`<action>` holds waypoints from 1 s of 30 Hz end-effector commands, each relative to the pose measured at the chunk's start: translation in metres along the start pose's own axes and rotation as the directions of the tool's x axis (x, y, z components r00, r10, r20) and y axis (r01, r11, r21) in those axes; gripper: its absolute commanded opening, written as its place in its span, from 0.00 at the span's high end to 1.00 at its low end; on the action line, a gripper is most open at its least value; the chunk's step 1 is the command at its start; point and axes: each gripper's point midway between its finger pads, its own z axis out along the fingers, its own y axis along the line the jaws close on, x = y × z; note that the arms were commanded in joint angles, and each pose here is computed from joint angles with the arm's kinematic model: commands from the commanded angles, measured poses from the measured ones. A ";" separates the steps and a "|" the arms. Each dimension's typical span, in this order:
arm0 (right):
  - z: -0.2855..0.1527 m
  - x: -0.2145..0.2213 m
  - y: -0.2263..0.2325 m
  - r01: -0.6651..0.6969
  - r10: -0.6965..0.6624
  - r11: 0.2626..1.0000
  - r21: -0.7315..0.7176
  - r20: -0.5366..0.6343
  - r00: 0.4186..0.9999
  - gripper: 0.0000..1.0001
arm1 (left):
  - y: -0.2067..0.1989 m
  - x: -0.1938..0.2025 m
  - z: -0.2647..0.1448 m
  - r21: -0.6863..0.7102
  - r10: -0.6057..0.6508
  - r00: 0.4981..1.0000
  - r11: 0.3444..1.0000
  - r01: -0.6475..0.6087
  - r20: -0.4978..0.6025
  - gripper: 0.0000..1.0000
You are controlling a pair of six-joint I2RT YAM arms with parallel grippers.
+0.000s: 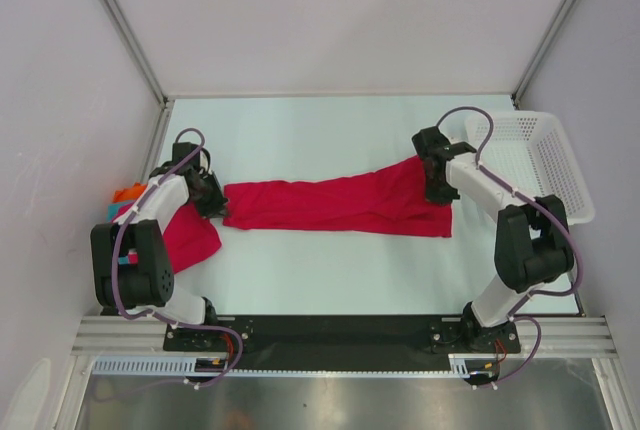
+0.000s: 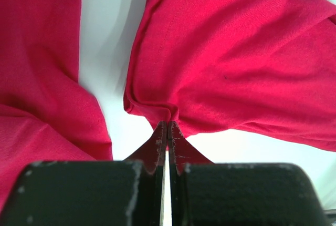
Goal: Fold and stack the t-shirts
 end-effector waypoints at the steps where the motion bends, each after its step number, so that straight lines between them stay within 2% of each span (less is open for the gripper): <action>1: -0.013 0.001 -0.018 -0.021 0.019 0.999 0.046 0.034 0.999 1.00 | -0.006 -0.017 -0.008 0.030 0.011 0.999 0.999 -0.012 0.043 0.98; 18: -0.003 0.042 -0.024 0.058 -0.051 0.989 0.134 -0.056 0.997 1.00 | -0.005 -0.017 -0.009 0.023 0.007 0.999 1.000 -0.008 0.039 0.98; 30: -0.003 0.046 -0.038 0.076 -0.065 0.972 0.222 -0.055 0.996 1.00 | -0.005 -0.016 -0.008 0.024 0.008 0.999 1.000 -0.009 0.037 0.98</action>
